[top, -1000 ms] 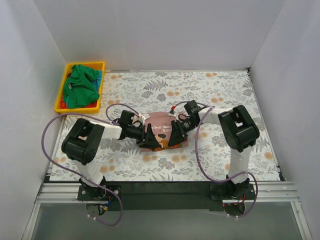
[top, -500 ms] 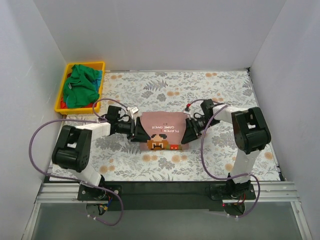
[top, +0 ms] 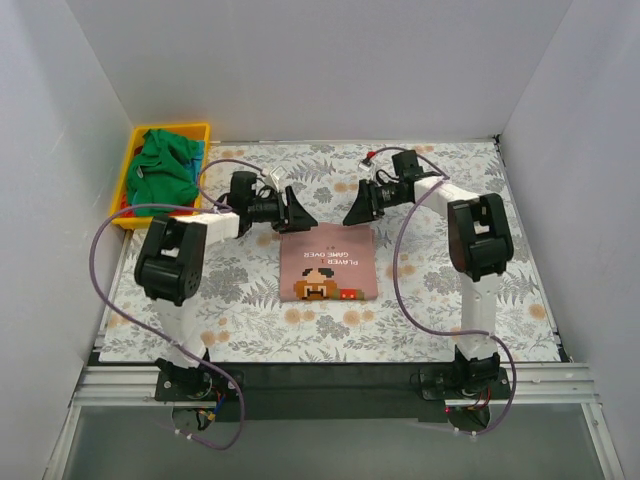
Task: Fold and stack the t-shirts
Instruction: Fold the tshirt, then neatly place the folded tshirt to the corner
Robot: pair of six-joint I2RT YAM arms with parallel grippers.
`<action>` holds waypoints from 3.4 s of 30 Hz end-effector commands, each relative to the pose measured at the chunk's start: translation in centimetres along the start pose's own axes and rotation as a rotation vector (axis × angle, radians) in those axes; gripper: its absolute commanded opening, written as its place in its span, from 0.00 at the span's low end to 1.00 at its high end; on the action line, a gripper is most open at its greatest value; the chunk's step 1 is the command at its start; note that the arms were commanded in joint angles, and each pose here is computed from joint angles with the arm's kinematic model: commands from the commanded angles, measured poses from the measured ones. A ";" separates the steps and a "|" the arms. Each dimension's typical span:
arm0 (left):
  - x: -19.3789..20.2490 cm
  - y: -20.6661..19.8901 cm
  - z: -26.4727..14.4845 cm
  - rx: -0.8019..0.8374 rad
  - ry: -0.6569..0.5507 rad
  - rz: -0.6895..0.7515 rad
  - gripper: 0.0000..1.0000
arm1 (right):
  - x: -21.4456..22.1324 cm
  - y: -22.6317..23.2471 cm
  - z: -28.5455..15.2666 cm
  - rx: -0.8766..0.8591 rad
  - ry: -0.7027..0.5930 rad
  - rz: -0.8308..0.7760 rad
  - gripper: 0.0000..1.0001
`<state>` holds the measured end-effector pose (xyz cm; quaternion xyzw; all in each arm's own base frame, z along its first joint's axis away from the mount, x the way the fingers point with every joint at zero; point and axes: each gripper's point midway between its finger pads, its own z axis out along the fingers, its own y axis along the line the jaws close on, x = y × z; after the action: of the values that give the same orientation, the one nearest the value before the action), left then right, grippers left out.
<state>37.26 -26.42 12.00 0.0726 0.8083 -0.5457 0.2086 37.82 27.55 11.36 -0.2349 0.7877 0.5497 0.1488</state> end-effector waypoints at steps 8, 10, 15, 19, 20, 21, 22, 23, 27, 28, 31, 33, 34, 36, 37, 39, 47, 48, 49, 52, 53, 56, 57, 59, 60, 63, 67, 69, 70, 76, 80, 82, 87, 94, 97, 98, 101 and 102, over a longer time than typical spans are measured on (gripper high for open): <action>0.0 10.8 1.1 -0.188 -0.042 -0.215 0.50 | 1.3 -11.3 -0.2 0.176 -0.037 0.157 0.41; -1.4 9.5 0.2 -0.161 -0.062 -0.165 0.51 | -0.1 -11.1 -1.6 0.191 -0.072 0.133 0.41; -5.2 3.7 -3.1 -0.203 -0.129 0.095 0.58 | -6.5 -6.0 -6.6 0.361 -0.172 -0.026 0.67; -6.3 0.0 -8.0 -0.349 -0.239 0.208 0.79 | -7.7 -2.0 -9.0 0.539 -0.196 -0.131 0.80; -6.1 -1.5 -9.7 -0.379 -0.242 0.212 0.84 | -7.3 -2.2 -9.6 0.626 -0.188 -0.141 0.85; -6.2 -1.7 -11.0 -0.402 -0.253 0.211 0.88 | -5.8 -1.0 -8.6 0.656 -0.142 -0.153 0.90; -6.3 -2.0 -12.2 -0.427 -0.259 0.221 0.90 | -5.0 -0.7 -8.2 0.692 -0.114 -0.166 0.91; -6.0 -2.3 -13.6 -0.461 -0.259 0.196 0.91 | -3.7 -0.1 -6.9 0.740 -0.065 -0.195 0.93; -6.1 -3.7 -19.7 -0.585 -0.364 0.207 0.93 | -0.6 2.3 -3.9 0.879 0.004 -0.334 0.98; -5.5 -3.8 -20.1 -0.600 -0.357 0.209 0.93 | 0.5 2.4 -3.2 0.903 0.019 -0.327 0.98; -4.9 -4.8 -21.3 -0.633 -0.390 0.219 0.94 | 2.9 3.7 -0.6 0.900 0.038 -0.340 0.98; -4.6 -5.0 -21.5 -0.638 -0.400 0.211 0.94 | 4.1 4.0 0.9 0.882 0.044 -0.314 0.98; -4.6 -4.6 -22.3 -0.649 -0.421 0.199 0.95 | 4.8 3.8 1.5 0.873 0.057 -0.300 0.98; -4.3 -4.2 -22.4 -0.652 -0.423 0.187 0.95 | 6.0 3.3 2.9 0.841 0.095 -0.277 0.98; -3.8 -3.7 -22.1 -0.653 -0.414 0.179 0.96 | 6.5 3.1 3.5 0.827 0.105 -0.253 0.98; -3.5 -3.3 -22.2 -0.657 -0.416 0.172 0.96 | 7.8 2.1 5.0 0.798 0.153 -0.216 0.98; -3.2 -2.2 -22.4 -0.692 -0.410 0.163 0.97 | 10.5 -3.6 6.1 0.877 0.305 -0.139 0.98; -3.1 -2.1 -22.5 -0.700 -0.411 0.163 0.98 | 10.6 -4.4 5.9 0.886 0.323 -0.132 0.98; -3.1 -2.0 -22.6 -0.705 -0.411 0.167 0.97 | 10.5 -4.7 5.6 0.887 0.333 -0.140 0.98; -2.8 -1.9 -22.7 -0.712 -0.406 0.168 0.98 | 9.7 -6.2 3.3 0.866 0.351 -0.123 0.98; -2.8 -1.9 -22.7 -0.713 -0.405 0.171 0.98 | 9.2 -7.4 1.2 0.880 0.343 -0.083 0.98; -2.5 -1.7 -22.2 -0.692 -0.388 0.161 0.98 | 9.0 -10.2 -3.7 0.913 0.340 -0.012 0.98; -2.6 -1.8 -22.1 -0.684 -0.387 0.158 0.98 | 9.2 -11.0 -5.1 0.922 0.352 -0.008 0.98; -2.6 -1.5 -21.9 -0.682 -0.381 0.151 0.98 | 9.8 -12.2 -7.8 0.939 0.356 0.026 0.98; -2.7 -1.6 -21.9 -0.679 -0.380 0.151 0.98 | 9.6 -13.3 -10.3 0.963 0.333 0.050 0.98; -2.7 -1.6 -21.5 -0.664 -0.367 0.147 0.98 | 9.3 -15.5 -15.3 1.008 0.320 0.038 0.98; -2.8 -1.5 -21.3 -0.652 -0.363 0.140 0.98 | 8.9 -18.0 -21.1 1.093 0.291 0.073 0.98; -2.8 -1.5 -21.3 -0.651 -0.361 0.139 0.98 | 8.7 -19.6 -24.5 1.132 0.265 0.094 0.98; -2.7 -1.5 -21.2 -0.647 -0.361 0.138 0.98 | 8.5 -20.0 -25.2 1.142 0.258 0.093 0.98; -2.8 -1.8 -21.4 -0.649 -0.359 0.146 0.98 | 7.8 -22.7 -29.6 1.224 0.241 0.117 0.98; -2.9 -2.1 -21.4 -0.646 -0.360 0.156 0.98 | 6.8 -22.9 -30.6 1.229 0.216 0.102 0.98; -2.9 -2.2 -21.5 -0.646 -0.360 0.159 0.98 | 5.4 -22.1 -31.1 1.238 0.187 0.070 0.98; -3.3 -2.8 -21.7 -0.643 -0.366 0.171 0.98 | 0.1 -16.3 -32.7 1.226 0.033 -0.022 0.98; -3.3 -3.0 -21.7 -0.633 -0.378 0.170 0.98 | 2.1 -9.4 -31.3 1.171 -0.042 0.049 0.98; -3.2 -3.0 -21.9 -0.643 -0.391 0.170 0.98 | 5.9 -8.9 -30.0 1.161 -0.016 0.139 0.98; -3.3 -3.0 -21.9 -0.646 -0.397 0.170 0.98 | 6.6 -8.4 -29.7 1.160 -0.024 0.143 0.98; -3.2 -2.9 -22.0 -0.649 -0.402 0.167 0.98 | 9.2 -9.0 -28.4 1.155 0.001 0.193 0.98; -3.1 -2.9 -21.9 -0.646 -0.400 0.165 0.98 | 9.6 -9.2 -28.1 1.154 0.001 0.205 0.98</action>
<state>33.53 -7.39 21.24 -0.0424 0.8839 -0.2487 0.3937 36.82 -4.09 12.09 -0.0638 0.9686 0.0318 0.2383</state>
